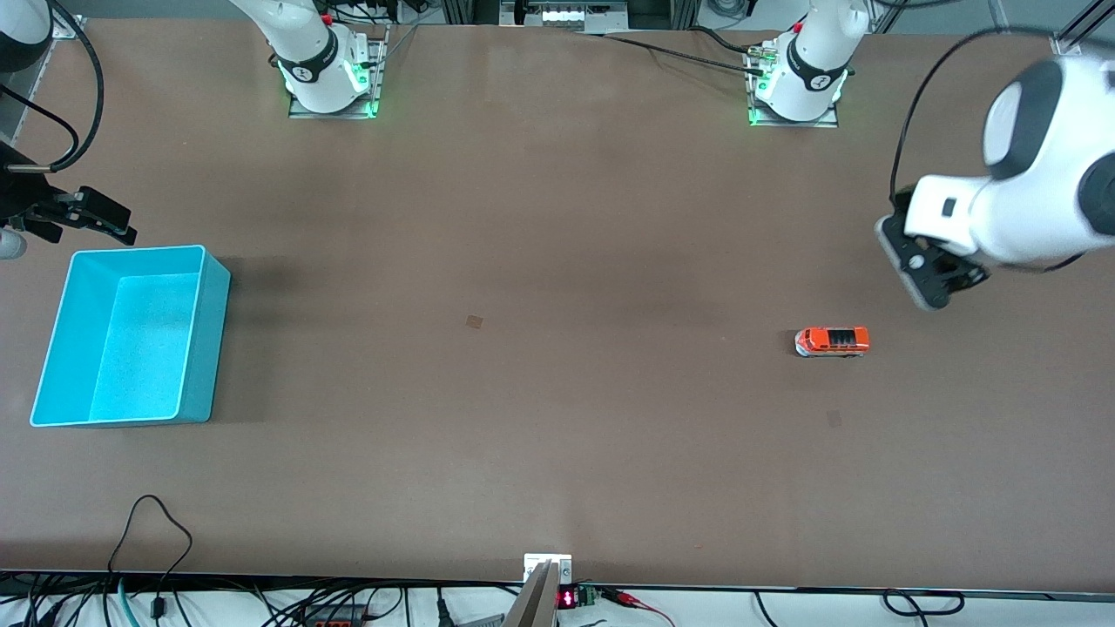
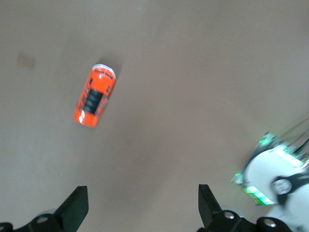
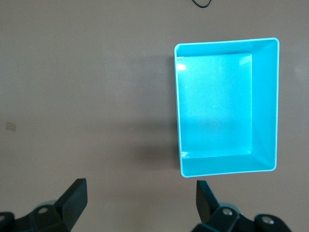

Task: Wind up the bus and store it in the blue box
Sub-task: 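Move the left gripper down over the orange toy bus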

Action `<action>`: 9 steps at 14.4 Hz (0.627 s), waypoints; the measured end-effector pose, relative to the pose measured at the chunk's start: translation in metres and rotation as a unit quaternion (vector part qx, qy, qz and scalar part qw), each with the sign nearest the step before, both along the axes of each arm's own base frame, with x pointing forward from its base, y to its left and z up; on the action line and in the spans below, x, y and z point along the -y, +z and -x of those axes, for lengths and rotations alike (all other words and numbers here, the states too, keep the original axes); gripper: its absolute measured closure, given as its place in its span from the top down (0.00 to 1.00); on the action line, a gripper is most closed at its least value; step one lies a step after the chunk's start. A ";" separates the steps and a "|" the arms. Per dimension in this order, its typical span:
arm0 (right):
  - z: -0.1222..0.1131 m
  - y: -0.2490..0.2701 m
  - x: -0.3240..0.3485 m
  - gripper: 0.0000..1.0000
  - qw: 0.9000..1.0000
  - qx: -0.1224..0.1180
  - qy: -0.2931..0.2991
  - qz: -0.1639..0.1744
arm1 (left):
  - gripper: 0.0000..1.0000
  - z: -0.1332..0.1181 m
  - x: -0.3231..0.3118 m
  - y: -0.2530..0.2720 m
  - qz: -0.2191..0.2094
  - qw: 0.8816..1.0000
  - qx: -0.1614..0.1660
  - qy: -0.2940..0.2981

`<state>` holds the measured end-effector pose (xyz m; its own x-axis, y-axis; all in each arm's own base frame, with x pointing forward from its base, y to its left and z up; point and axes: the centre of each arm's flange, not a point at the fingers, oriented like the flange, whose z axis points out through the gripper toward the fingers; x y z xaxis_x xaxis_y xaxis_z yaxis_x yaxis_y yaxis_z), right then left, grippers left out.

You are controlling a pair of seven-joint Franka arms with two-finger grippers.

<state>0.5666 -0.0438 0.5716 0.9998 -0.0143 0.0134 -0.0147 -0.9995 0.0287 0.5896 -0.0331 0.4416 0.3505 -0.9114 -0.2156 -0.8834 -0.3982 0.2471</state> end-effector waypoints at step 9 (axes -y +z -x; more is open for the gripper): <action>0.000 -0.001 0.003 1.00 1.000 -0.001 -0.003 0.000 | 1.00 -0.010 -0.017 -0.148 0.054 0.986 0.067 -0.143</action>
<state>0.5667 -0.0471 0.5706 0.9997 -0.0201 0.0116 -0.0204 -0.9994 0.0287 0.6000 -0.0159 0.2933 0.0945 -0.9922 -0.0807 -0.9833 -0.1057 0.1479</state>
